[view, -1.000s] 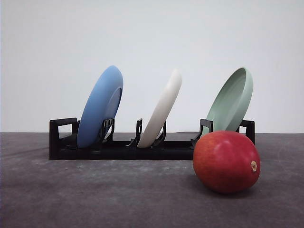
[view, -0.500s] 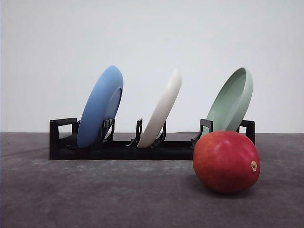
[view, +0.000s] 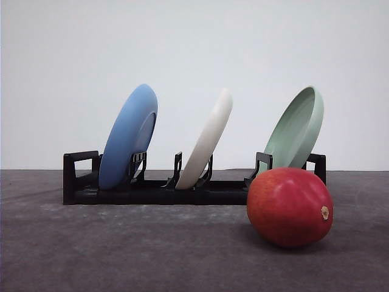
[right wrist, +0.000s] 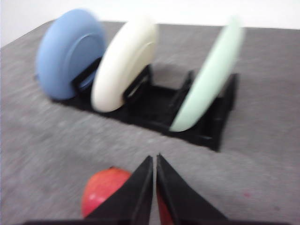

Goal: Place pomegranate in white plate

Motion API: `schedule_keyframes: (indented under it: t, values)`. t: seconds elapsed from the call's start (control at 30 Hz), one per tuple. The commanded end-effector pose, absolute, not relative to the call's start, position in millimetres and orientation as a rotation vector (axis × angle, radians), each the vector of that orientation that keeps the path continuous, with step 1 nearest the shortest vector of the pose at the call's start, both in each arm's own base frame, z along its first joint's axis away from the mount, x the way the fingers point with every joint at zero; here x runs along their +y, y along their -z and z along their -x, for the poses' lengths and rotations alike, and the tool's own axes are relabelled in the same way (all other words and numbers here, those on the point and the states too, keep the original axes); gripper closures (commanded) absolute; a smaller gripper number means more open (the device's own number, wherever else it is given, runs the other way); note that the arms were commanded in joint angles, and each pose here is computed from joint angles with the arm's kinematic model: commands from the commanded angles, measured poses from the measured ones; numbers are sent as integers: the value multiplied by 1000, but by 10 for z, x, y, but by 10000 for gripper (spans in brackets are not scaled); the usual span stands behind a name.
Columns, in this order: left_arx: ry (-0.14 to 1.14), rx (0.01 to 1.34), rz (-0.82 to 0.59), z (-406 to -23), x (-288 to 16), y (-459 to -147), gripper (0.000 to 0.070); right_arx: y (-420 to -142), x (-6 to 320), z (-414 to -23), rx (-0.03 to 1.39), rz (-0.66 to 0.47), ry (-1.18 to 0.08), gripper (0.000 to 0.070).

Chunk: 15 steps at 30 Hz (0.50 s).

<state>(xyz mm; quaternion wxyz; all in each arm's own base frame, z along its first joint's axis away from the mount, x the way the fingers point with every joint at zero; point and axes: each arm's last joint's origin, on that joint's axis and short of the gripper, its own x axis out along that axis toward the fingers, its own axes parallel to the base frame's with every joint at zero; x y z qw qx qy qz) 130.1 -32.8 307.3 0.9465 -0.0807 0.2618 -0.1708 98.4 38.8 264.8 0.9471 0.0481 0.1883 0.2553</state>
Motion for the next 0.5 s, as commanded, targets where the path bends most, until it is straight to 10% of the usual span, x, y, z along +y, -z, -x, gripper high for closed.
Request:
schedule_keyframes:
  t: [0.0, 0.4, 0.47]
  values:
    - [375, 507, 109, -1337, -374, -3171, 696, -2686, 421, -984, 371, -81, -550, 695]
    - [509, 523, 17, -1504, -624, -3342, 692, -2684, 483, -959, 376, -71, -615, 691]
    - [553, 518, 1, -1495, -641, -3344, 557, -2685, 483, -959, 375, -69, -616, 564]
